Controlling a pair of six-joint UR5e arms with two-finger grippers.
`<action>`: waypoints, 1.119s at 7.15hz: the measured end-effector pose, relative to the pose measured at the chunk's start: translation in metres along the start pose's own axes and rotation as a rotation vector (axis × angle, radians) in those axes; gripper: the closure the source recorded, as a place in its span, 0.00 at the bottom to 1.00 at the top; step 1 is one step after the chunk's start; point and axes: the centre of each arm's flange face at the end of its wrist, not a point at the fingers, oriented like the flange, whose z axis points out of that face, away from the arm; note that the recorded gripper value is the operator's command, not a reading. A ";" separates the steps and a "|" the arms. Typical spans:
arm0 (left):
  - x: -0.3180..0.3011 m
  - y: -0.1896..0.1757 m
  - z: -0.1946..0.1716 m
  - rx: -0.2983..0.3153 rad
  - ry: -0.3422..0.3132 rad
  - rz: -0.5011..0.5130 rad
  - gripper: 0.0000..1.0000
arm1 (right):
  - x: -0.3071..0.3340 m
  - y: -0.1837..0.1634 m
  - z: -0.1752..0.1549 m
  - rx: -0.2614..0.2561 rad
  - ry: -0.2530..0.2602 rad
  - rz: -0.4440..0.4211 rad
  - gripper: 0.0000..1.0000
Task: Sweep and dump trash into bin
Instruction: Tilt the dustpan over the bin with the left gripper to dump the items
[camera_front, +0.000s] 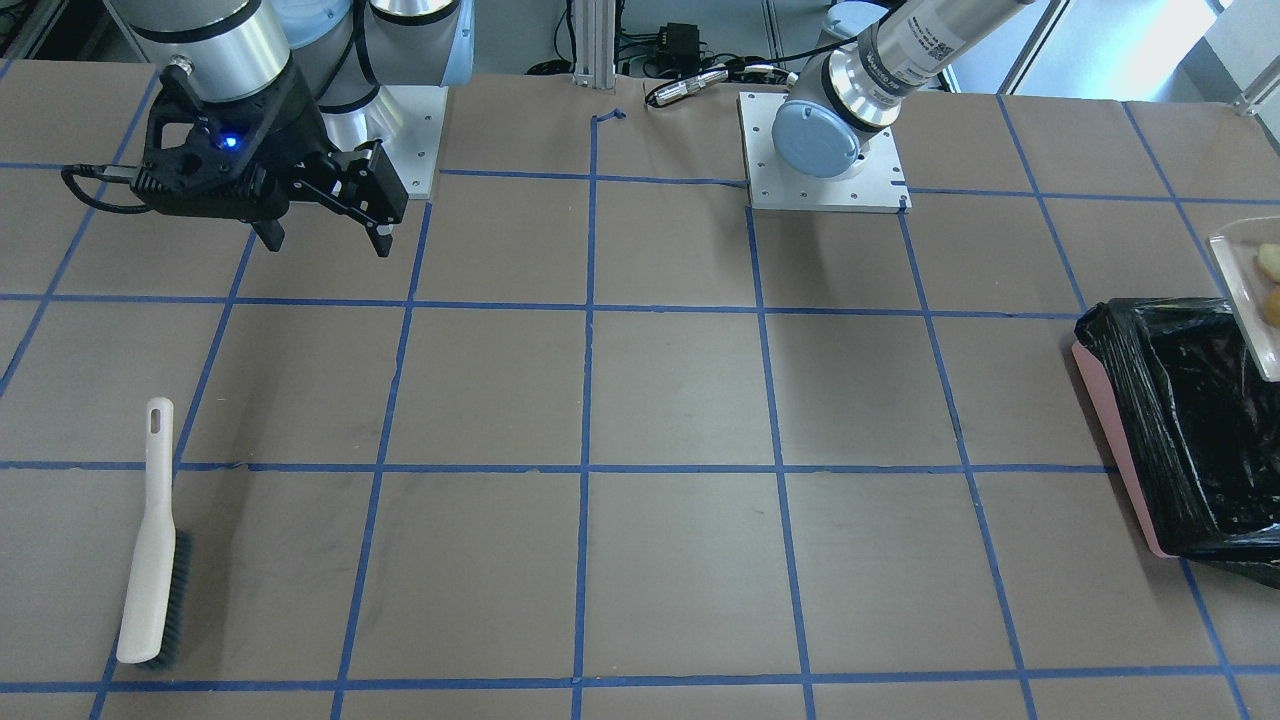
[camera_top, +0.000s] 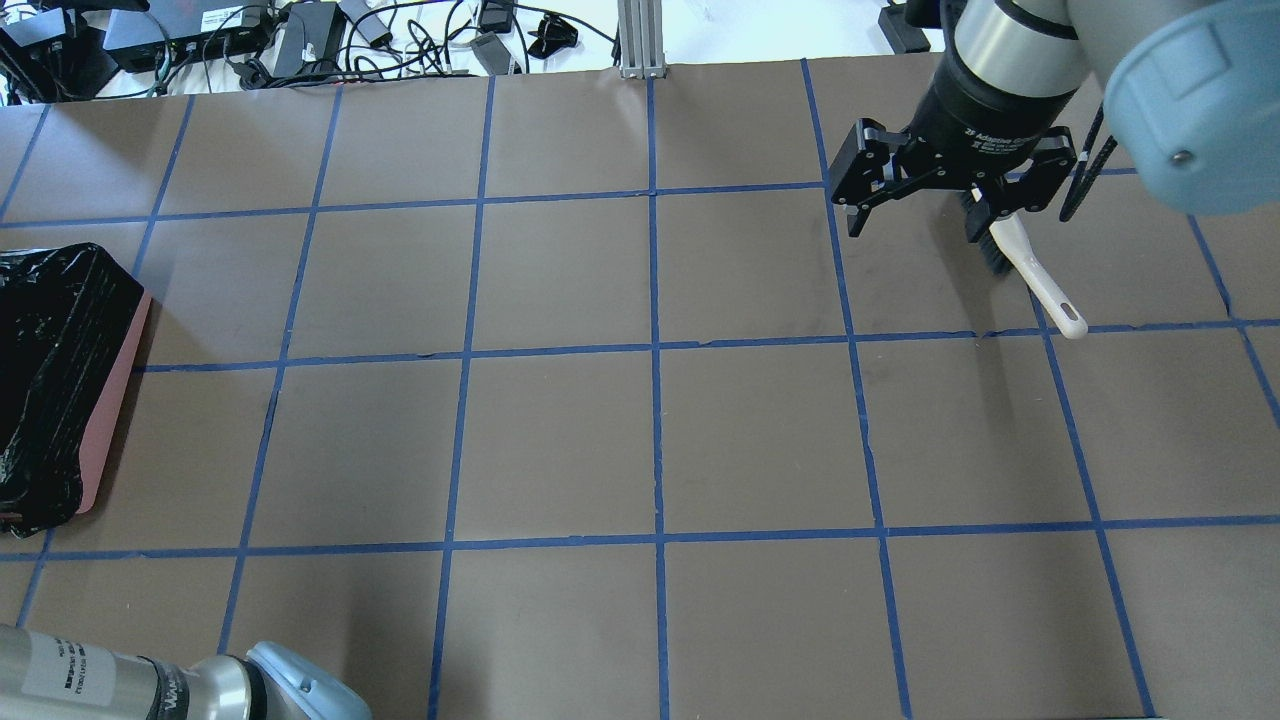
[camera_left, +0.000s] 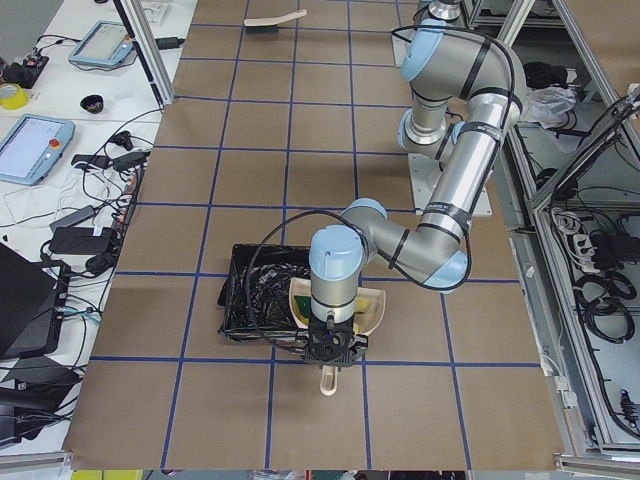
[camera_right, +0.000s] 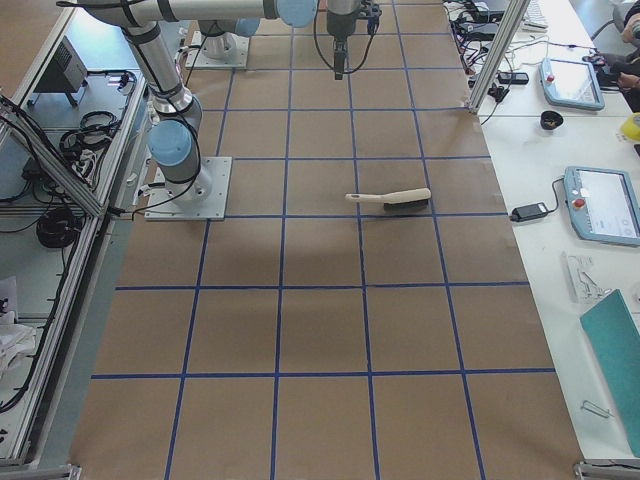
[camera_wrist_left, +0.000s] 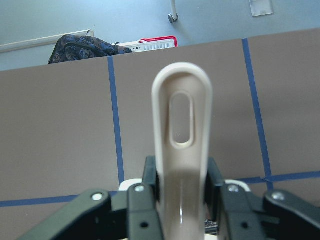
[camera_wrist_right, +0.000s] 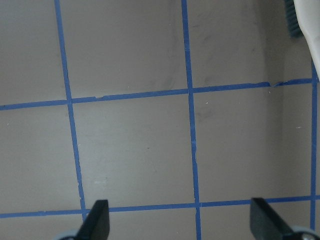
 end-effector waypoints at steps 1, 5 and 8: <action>0.003 -0.006 0.002 0.010 0.007 -0.023 1.00 | 0.002 -0.004 0.004 0.004 0.022 -0.014 0.00; 0.026 -0.026 -0.015 0.019 0.027 -0.049 1.00 | 0.036 -0.025 0.012 0.008 0.038 -0.001 0.00; 0.078 -0.028 -0.025 0.017 0.014 -0.033 1.00 | 0.046 -0.027 0.011 0.007 0.038 0.016 0.00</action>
